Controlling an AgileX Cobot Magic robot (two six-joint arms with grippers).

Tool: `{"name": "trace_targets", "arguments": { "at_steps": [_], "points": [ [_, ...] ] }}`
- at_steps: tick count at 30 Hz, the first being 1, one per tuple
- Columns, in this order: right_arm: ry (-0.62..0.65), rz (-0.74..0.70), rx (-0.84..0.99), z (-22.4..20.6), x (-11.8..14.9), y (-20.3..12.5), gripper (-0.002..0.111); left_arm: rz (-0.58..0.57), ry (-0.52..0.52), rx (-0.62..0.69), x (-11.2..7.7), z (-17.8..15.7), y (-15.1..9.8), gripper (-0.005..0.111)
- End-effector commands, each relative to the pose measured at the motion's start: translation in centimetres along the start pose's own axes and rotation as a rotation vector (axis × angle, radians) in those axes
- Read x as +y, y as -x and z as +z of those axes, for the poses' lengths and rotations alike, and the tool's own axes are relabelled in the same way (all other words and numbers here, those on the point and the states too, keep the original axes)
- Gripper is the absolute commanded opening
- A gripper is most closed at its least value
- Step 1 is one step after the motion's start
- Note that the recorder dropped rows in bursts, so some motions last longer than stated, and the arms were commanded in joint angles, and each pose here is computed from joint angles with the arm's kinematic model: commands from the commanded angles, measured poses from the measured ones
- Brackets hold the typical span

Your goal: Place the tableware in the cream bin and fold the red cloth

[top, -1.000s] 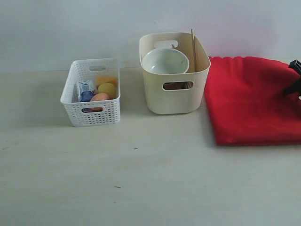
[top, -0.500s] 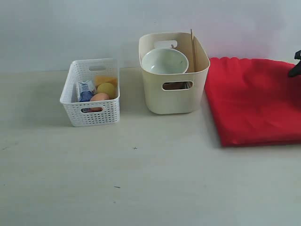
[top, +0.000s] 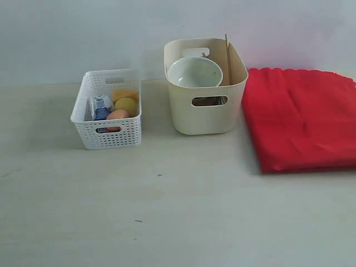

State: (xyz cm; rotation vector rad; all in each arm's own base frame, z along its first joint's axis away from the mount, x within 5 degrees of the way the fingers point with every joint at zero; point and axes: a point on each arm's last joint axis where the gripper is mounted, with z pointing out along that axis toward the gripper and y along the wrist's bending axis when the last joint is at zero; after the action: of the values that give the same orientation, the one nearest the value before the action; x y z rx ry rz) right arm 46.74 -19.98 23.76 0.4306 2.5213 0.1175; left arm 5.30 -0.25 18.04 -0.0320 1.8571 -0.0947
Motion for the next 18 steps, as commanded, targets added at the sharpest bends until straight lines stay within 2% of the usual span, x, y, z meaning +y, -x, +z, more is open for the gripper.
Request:
{"name": "trace_targets", "arguments": {
  "at_steps": [1,6,12,18],
  "points": [
    [-0.002,0.043,-0.05,-4.7,1.6,0.9,0.028,-0.009,-0.001,-0.016,0.0,0.0,0.1,0.054],
    [-0.018,0.007,-0.109,-9.0,3.4,0.1,0.0,-0.009,-0.001,-0.016,0.0,0.0,0.1,0.054],
    [-0.032,-0.032,-0.227,-13.8,4.3,-2.2,0.0,-0.009,-0.001,-0.016,0.0,0.0,0.1,0.054],
    [-0.052,-0.075,-0.321,-18.1,5.2,-5.8,0.0,-0.009,-0.001,-0.016,0.0,0.0,0.1,0.054]
  ]
}}
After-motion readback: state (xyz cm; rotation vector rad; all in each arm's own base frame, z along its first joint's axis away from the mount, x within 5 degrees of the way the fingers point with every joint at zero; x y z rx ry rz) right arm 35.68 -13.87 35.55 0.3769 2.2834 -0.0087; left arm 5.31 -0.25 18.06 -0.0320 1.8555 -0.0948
